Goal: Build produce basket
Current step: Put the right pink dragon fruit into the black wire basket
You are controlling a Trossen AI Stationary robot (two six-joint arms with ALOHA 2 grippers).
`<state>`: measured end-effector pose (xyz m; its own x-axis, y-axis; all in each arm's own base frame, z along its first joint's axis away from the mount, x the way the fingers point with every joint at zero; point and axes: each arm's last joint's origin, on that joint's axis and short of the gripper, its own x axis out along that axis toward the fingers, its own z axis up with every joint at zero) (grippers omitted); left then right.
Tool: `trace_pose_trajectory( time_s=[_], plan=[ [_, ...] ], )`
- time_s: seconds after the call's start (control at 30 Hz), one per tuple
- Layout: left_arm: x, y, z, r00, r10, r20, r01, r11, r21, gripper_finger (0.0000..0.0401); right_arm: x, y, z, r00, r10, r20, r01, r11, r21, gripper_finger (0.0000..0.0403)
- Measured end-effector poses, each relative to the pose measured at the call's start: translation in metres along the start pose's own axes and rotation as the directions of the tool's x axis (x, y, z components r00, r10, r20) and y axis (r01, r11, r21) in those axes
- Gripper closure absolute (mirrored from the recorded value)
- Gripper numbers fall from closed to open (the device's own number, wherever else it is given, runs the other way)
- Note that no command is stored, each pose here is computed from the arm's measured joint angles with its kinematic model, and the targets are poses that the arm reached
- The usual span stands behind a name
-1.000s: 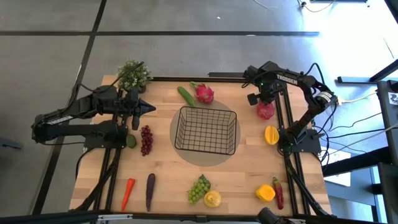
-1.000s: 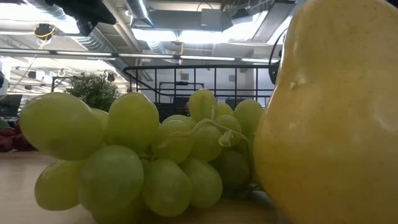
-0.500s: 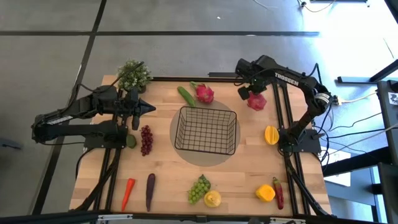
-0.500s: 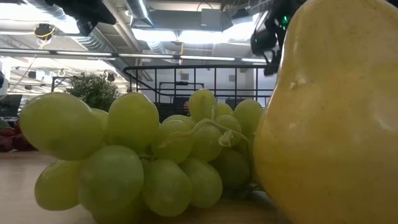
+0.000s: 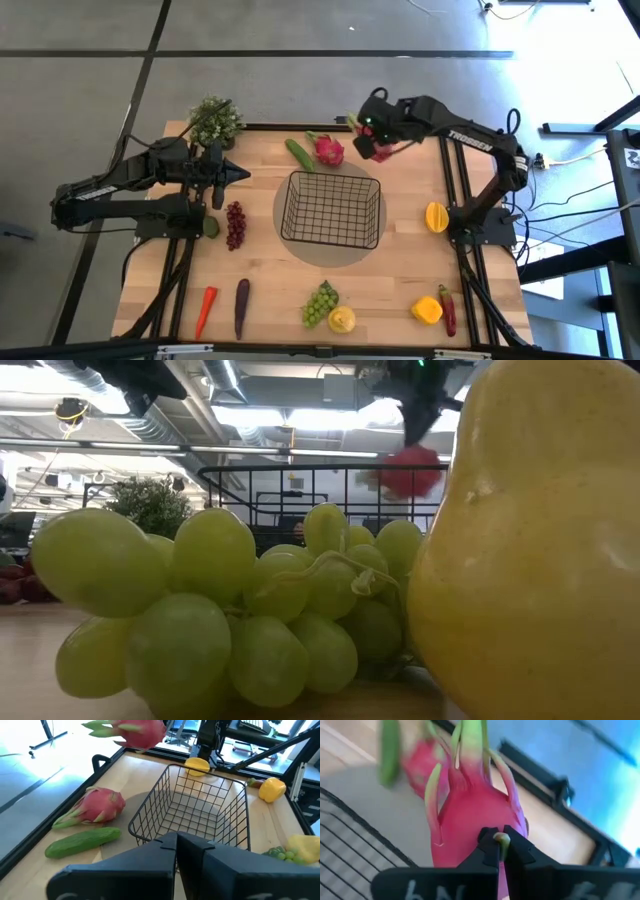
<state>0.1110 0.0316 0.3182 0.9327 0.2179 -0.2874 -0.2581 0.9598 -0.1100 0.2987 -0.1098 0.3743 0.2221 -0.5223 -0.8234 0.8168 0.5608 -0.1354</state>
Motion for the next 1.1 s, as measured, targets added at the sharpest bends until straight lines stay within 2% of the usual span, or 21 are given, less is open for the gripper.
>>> trace_pose_trajectory(
  time_s=[0.13, 0.3, 0.43, 0.67, 0.9, 0.97, 1.1],
  plan=[
    [0.000, 0.000, 0.000, 1.000, 0.000, 0.000, 0.000, 1.000, 0.003, 0.0401, -0.015, 0.024, -0.004, 0.992, 0.018, 0.127, -0.018, 1.000, -0.002, 0.0403],
    [0.000, 0.000, 0.000, 1.000, 0.000, 0.000, 0.000, 1.000, 0.003, 0.0401, -0.030, 0.048, -0.019, 0.983, 0.038, 0.182, -0.046, 0.998, 0.037, 0.0403],
    [0.000, 0.000, 0.000, 1.000, 0.000, 0.000, 0.000, 1.000, 0.004, 0.0401, -0.046, 0.067, -0.037, 0.973, 0.059, 0.224, -0.083, 0.992, 0.098, 0.0403],
    [0.000, 0.000, 0.000, 1.000, 0.000, 0.000, 0.000, 1.000, 0.021, 0.0401, -0.060, 0.097, -0.080, 0.943, 0.009, 0.333, -0.103, 0.958, 0.266, 0.0403],
    [0.000, 0.000, 0.000, 1.000, 0.000, 0.000, 0.000, 0.994, 0.112, 0.0401, -0.062, 0.113, -0.117, 0.883, -0.052, 0.466, -0.148, 0.912, 0.383, 0.0403],
    [0.000, 0.000, 0.000, 1.000, 0.000, 0.000, 0.000, 0.992, 0.125, 0.0401, -0.056, 0.117, -0.126, 0.881, -0.053, 0.471, -0.166, 0.896, 0.411, 0.0403],
    [0.000, 0.000, 0.000, 1.000, 0.000, 0.000, 0.000, 0.992, 0.128, 0.0401, -0.043, 0.125, -0.140, 0.881, -0.037, 0.472, -0.183, 0.893, 0.411, 0.0403]
  ],
)
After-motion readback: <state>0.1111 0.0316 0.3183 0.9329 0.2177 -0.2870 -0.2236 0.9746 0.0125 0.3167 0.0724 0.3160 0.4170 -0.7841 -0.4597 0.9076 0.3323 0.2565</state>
